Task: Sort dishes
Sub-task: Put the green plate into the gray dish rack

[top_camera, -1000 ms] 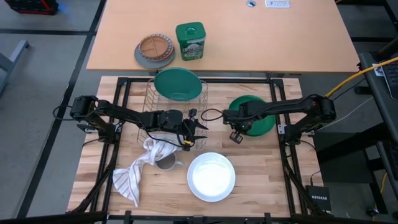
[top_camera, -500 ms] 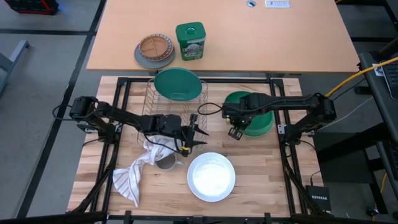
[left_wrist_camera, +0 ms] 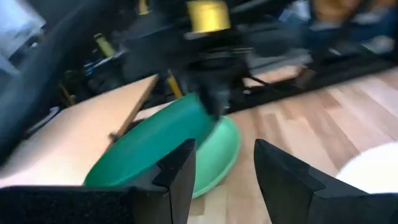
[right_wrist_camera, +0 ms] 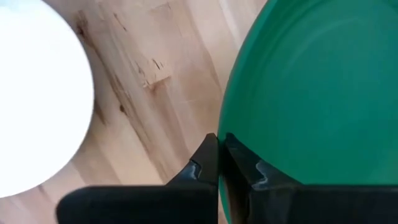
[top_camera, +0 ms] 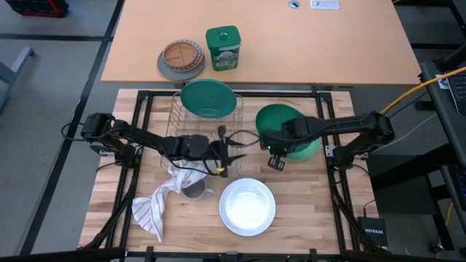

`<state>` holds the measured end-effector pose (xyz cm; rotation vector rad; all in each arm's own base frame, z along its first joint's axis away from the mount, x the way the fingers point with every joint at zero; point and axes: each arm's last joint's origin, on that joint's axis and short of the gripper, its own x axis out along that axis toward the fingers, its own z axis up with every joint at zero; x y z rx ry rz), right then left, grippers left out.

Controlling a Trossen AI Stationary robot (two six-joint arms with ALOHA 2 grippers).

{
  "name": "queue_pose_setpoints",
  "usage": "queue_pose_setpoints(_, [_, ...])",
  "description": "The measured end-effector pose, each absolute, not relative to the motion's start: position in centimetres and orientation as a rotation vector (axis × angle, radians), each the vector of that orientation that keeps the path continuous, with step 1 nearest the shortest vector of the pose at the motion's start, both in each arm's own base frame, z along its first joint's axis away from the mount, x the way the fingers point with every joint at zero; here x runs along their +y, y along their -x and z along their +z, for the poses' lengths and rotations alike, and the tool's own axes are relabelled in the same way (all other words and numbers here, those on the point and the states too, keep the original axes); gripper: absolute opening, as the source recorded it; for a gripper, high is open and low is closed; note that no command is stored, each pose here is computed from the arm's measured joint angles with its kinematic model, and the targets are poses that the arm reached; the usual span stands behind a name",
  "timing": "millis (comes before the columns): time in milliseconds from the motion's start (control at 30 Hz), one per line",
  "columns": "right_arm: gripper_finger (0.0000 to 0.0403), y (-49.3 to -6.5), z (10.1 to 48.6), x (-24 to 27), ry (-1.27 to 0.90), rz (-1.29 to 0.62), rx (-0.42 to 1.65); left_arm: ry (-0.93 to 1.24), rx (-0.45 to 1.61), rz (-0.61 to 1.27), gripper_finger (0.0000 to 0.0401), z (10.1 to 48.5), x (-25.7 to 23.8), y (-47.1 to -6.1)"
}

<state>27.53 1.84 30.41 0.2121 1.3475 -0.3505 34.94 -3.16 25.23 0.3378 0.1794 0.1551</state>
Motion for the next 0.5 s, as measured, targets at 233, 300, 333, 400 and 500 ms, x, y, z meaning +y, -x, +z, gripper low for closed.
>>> queue_pose_setpoints(233, [0.0005,-27.2,30.5,4.9,0.002,-0.386,1.282,-0.190,0.154,0.306,0.0153,25.5,-2.2,-34.9])
queue_pose_setpoints(300, [0.0005,-27.0,30.6,5.6,0.052,-0.395,1.261,-0.160,0.151,0.319,0.0153,25.5,-1.9,-34.9])
queue_pose_setpoints(333, [0.0005,-27.0,30.6,5.9,0.072,-0.397,1.253,-0.146,0.150,0.325,0.0153,25.5,-1.7,-34.9])
queue_pose_setpoints(400, [0.0005,-26.9,30.6,6.4,0.098,-0.395,1.242,-0.133,0.148,0.332,0.0153,25.5,-1.5,-35.0])
queue_pose_setpoints(500, [0.0005,-26.8,30.6,6.8,0.102,-0.389,1.232,-0.126,0.146,0.337,0.0153,25.5,-1.4,-35.0])
